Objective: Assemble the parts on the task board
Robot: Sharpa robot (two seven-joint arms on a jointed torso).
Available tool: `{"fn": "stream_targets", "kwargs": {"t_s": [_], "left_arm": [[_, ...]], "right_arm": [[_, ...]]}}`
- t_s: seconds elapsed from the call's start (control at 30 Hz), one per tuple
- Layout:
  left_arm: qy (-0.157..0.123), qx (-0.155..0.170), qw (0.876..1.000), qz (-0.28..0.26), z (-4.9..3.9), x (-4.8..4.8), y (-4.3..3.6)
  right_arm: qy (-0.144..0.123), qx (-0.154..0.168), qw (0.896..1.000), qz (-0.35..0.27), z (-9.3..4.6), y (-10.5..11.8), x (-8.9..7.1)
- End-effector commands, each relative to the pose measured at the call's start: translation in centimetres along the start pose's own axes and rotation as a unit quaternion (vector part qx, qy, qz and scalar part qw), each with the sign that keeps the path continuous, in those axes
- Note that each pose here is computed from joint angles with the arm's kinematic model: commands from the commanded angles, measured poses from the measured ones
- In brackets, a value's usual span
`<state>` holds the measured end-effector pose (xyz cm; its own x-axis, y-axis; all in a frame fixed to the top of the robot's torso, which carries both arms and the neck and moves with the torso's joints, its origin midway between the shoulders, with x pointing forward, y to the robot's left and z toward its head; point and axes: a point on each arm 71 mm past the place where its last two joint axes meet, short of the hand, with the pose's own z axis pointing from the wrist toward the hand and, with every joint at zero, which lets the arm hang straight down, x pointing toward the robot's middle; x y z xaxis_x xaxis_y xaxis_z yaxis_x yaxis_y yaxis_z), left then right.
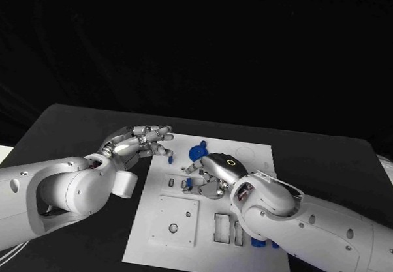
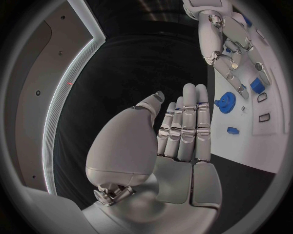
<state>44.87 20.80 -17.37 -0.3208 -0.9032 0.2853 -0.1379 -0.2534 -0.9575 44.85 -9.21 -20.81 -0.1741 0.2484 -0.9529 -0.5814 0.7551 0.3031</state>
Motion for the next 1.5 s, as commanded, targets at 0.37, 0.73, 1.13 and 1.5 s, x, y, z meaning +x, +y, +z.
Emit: {"fn": "stream_targets", "kwargs": {"t_s": [0.37,0.73,1.13,1.5], "left_arm": [[0.024,-0.071,0.993,0.096,0.53,-0.59,1.06],[0.107,-0.250,0.894,0.356,2.83,-0.28,1.99],[0.089,-0.344,0.738,0.574,6.56,1.45,0.28],[0.077,-0.364,0.694,0.616,8.31,3.36,0.42]], "right_arm": [[-0.080,-0.091,0.982,0.143,-3.1,-1.4,-5.3],[-0.122,-0.002,0.965,0.232,-6.3,-8.7,-13.1],[-0.145,0.047,0.963,0.224,-7.7,-11.9,-14.5],[-0.148,0.055,0.964,0.213,-7.7,-12.3,-14.5]]}}
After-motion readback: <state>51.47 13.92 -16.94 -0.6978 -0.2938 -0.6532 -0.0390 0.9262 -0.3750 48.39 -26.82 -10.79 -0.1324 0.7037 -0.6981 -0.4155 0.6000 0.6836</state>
